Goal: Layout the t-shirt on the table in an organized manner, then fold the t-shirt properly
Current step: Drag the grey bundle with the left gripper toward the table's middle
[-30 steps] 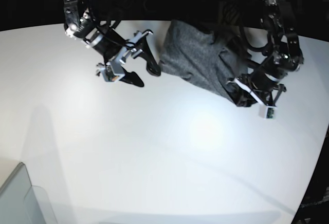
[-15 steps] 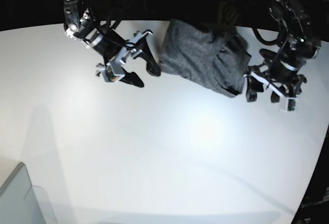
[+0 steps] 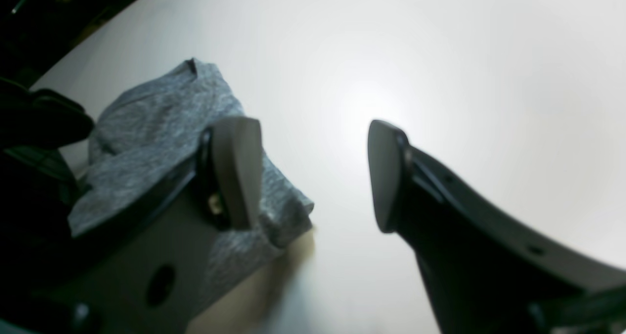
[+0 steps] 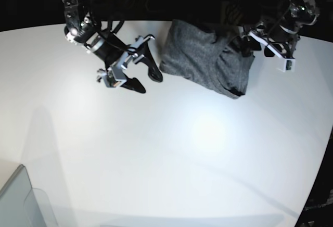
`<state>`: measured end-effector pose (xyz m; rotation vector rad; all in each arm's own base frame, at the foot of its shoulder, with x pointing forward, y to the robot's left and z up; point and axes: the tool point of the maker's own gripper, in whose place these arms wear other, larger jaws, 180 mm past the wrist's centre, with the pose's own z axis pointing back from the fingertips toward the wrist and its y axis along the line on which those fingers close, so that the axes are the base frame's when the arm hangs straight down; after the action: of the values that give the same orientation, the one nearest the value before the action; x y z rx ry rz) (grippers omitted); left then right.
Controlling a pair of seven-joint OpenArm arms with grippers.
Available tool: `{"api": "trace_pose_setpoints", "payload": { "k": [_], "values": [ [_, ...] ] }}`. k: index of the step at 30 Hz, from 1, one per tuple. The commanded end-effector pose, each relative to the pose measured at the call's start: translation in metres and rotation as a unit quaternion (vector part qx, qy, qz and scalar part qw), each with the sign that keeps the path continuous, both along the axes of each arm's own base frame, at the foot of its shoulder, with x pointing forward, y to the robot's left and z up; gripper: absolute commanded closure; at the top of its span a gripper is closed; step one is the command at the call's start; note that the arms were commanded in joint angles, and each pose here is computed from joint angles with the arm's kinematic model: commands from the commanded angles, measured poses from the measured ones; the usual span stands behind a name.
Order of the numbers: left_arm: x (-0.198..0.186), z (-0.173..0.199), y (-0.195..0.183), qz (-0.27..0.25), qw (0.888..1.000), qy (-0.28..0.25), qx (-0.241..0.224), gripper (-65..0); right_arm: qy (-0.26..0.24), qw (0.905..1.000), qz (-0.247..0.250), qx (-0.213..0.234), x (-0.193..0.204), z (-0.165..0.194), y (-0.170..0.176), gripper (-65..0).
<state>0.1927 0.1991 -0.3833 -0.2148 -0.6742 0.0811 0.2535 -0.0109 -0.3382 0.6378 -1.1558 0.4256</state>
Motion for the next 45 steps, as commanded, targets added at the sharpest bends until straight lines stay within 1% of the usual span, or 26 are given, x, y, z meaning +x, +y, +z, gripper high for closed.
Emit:
{"api": "trace_pose_setpoints", "payload": {
  "k": [1,3,7,10,22,23,24,29,30,33,34,38,42,45],
  "values": [
    [0.002,0.005,0.002,0.001,1.0,-0.012,0.0,-43.1,-0.021,0.9996,0.0,0.02,0.004,0.014,0.002,-34.8],
    [0.002,0.002,-0.001,-0.001,1.0,-0.007,-0.005,-43.1,-0.022,0.9996,-0.001,0.02,0.004,0.014,0.001,-34.8],
    [0.0,-0.01,-0.023,-0.032,0.999,0.009,-0.022,-43.1,-0.022,0.9996,-0.001,0.02,0.004,0.014,0.001,-34.8],
    [-0.002,-0.013,-0.033,-0.044,0.999,0.015,-0.028,-43.1,-0.022,0.9996,-0.001,0.02,0.004,0.014,0.001,-34.9],
    [-0.006,-0.016,-0.038,-0.049,0.998,0.023,-0.033,-42.8,-0.021,0.9996,-0.001,0.02,0.004,0.014,0.001,-34.9],
    [-0.006,-0.016,-0.042,-0.056,0.998,0.024,-0.034,-41.7,-0.021,0.9996,-0.001,0.02,0.004,0.014,0.001,-34.9],
    [-0.006,-0.016,-0.044,-0.059,0.997,0.025,-0.035,-38.9,-0.021,0.9996,-0.001,0.02,0.004,0.014,0.001,-34.9],
    [-0.009,-0.018,-0.046,-0.061,0.997,0.026,-0.038,-15.3,-0.022,0.9996,-0.001,0.02,0.004,0.014,0.001,-34.9],
    [-0.009,-0.018,-0.047,-0.061,0.997,0.027,-0.04,-11.2,-0.022,0.9996,-0.001,0.02,0.004,0.014,0.001,-34.9],
    [-0.009,-0.016,-0.047,-0.062,0.997,0.026,-0.04,-1.6,-0.022,0.9996,-0.001,0.019,0.004,0.014,0.001,-34.9],
    [-0.009,-0.015,-0.047,-0.062,0.997,0.024,-0.039,0.0,-0.022,0.9996,-0.001,0.019,0.004,0.014,0.001,-34.9],
    [-0.008,-0.013,-0.045,-0.059,0.997,0.02,-0.038,-0.3,-0.022,0.9996,-0.001,0.019,0.004,0.014,0.001,-34.9],
    [0.003,0.012,-0.048,-0.07,0.997,-0.016,-0.025,-0.3,-0.022,0.9996,0.0,0.019,0.004,0.014,0.001,-34.9],
    [0.003,0.022,-0.05,-0.075,0.997,-0.029,-0.019,-0.3,-0.025,0.9995,0.0,0.019,0.007,0.016,0.001,-34.9]
  ]
}}
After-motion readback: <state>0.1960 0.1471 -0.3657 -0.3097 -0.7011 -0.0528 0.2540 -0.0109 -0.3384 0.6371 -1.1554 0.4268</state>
